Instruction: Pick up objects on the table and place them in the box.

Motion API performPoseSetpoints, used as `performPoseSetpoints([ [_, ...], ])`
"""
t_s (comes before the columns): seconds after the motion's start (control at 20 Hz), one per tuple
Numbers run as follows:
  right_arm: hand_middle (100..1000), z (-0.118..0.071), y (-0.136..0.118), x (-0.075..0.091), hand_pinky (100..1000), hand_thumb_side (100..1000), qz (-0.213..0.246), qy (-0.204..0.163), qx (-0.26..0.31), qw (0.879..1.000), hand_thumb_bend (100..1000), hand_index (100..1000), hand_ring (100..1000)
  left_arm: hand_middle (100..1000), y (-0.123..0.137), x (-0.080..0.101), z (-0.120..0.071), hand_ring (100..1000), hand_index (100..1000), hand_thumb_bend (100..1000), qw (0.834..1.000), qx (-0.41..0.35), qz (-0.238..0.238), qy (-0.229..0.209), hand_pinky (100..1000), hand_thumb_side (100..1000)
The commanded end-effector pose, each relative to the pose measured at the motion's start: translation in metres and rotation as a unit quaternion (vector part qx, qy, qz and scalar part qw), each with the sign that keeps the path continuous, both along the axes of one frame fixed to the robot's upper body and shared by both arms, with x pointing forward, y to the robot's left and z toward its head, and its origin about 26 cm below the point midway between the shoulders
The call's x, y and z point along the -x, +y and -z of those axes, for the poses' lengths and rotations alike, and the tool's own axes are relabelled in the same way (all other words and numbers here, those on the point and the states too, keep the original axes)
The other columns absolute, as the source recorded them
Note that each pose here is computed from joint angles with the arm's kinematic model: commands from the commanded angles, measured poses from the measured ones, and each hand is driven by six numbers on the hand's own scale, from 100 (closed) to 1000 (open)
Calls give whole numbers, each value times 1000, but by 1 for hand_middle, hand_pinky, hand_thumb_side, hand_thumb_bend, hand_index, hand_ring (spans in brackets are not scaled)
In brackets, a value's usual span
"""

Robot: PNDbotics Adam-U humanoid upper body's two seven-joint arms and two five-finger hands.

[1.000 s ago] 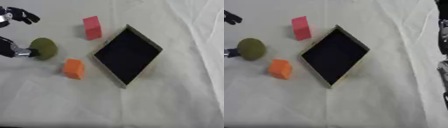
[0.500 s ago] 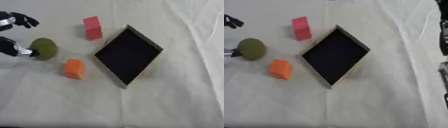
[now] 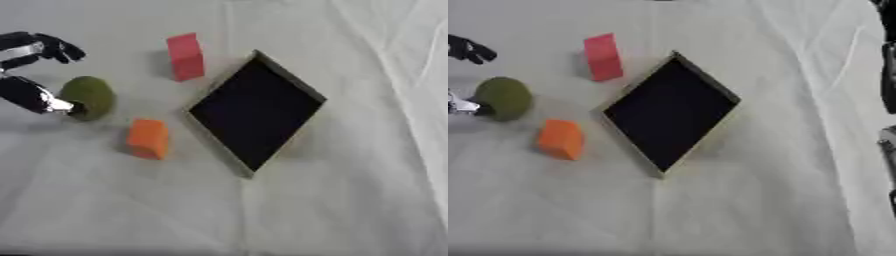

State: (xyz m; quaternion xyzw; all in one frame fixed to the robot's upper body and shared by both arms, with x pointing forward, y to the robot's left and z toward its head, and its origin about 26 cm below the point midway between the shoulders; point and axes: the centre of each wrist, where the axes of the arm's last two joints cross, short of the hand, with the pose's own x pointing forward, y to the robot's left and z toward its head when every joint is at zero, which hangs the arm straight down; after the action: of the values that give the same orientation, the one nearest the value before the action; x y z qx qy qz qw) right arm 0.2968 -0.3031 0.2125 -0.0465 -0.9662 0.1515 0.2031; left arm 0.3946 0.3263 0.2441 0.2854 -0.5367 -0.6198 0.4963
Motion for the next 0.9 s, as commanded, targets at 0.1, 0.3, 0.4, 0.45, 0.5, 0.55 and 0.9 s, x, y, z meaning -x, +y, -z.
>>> performPoseSetpoints([
  [0.1, 726, -8, 1, 3, 861, 610, -5, -14, 3, 1000, 100, 811, 913, 823, 6, -4, -6, 867, 905, 547, 999, -31, -11, -15, 927, 202],
  [0.3, 724, -7, 2, 3, 861, 610, -7, -12, 2, 1000, 100, 812, 913, 814, 4, -8, -3, 857, 898, 437, 999, -42, -13, -14, 910, 141],
  [0.4, 724, -7, 2, 3, 862, 611, -7, -11, 1, 1000, 100, 812, 913, 807, 3, -9, -3, 849, 893, 376, 999, -42, -15, -15, 900, 155],
  [0.45, 724, -6, 2, 3, 862, 611, -7, -10, 1, 1000, 100, 812, 913, 803, 2, -9, -3, 845, 891, 339, 999, -41, -17, -18, 895, 165],
  [0.5, 724, -6, 2, 3, 862, 611, -7, -9, 0, 1000, 100, 811, 914, 795, 1, -10, -3, 838, 884, 298, 999, -40, -20, -21, 887, 157],
  [0.55, 724, -5, 2, 3, 862, 611, -8, -8, 0, 1000, 100, 811, 914, 787, 0, -10, -3, 831, 876, 250, 999, -40, -22, -25, 879, 145],
  [0.9, 722, -5, 2, 3, 862, 613, -8, -6, -3, 1000, 100, 810, 913, 657, -13, -4, -14, 728, 764, 100, 998, -33, -14, -55, 787, 188],
])
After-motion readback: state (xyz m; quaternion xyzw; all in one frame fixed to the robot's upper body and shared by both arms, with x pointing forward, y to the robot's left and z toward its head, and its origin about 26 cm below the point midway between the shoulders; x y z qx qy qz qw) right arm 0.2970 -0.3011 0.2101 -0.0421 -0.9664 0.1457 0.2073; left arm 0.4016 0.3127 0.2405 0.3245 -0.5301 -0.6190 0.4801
